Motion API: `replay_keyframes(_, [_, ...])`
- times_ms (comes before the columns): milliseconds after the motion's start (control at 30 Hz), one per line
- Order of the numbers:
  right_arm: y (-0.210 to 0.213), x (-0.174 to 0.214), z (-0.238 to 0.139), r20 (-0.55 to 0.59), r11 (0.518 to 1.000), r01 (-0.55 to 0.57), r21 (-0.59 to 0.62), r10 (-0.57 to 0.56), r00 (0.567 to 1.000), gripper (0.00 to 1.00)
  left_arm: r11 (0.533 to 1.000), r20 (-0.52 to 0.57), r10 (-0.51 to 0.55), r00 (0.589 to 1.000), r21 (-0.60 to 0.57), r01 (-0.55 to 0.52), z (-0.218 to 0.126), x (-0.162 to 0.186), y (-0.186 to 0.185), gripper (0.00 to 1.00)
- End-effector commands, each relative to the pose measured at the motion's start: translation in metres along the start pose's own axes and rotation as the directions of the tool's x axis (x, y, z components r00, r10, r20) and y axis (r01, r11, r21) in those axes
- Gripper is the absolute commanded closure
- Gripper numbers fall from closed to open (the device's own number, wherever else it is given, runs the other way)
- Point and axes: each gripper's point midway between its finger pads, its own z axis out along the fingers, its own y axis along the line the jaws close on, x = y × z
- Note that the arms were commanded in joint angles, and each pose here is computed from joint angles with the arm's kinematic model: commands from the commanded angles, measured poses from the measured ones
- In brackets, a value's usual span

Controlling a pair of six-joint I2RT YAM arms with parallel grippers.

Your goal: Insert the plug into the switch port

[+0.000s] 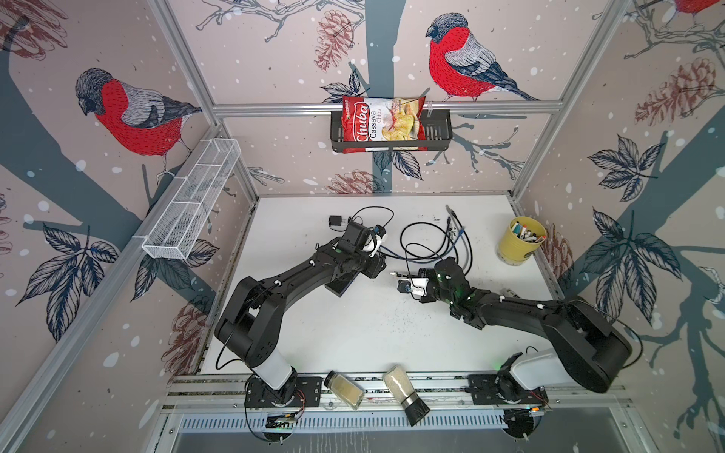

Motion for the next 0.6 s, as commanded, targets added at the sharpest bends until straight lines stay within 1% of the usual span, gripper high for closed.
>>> replay_keyframes(0, [-0.015,-0.003,-0.001,0.013,0.997,0.036,0.075,-0.037,0.999,0.97,0.989,-0.036,0.147,0.988,0.027,-0.146,-0.002,0.005,-0.004,0.44])
replay_keyframes(100, [-0.015,-0.005,-0.003,0.024,0.996,0.039,0.075,-0.041,0.999,0.97,0.972,-0.052,0.225,0.973,0.080,-0.221,-0.002,0.011,-0.011,0.39])
replay_keyframes(167, [-0.016,-0.006,-0.004,0.032,0.996,0.044,0.076,-0.047,0.998,0.97,0.956,-0.069,0.271,0.960,0.135,-0.260,-0.001,0.017,-0.017,0.37])
replay_keyframes(267, [-0.016,-0.008,-0.005,0.039,0.996,0.052,0.078,-0.055,0.998,0.97,0.931,-0.055,0.320,0.946,0.206,-0.303,-0.002,0.021,-0.023,0.36])
replay_keyframes(400, [-0.016,-0.008,-0.005,0.039,0.995,0.059,0.079,-0.062,0.997,0.97,0.901,0.010,0.321,0.947,0.305,-0.309,-0.007,0.012,-0.035,0.37])
replay_keyframes(467, [-0.016,-0.008,-0.006,0.038,0.995,0.062,0.082,-0.065,0.997,0.97,0.888,0.036,0.320,0.947,0.337,-0.313,-0.010,0.008,-0.041,0.38])
replay_keyframes(567, [-0.016,-0.008,-0.006,0.039,0.994,0.068,0.085,-0.071,0.997,0.97,0.878,0.035,0.319,0.947,0.364,-0.310,-0.008,0.008,-0.046,0.40])
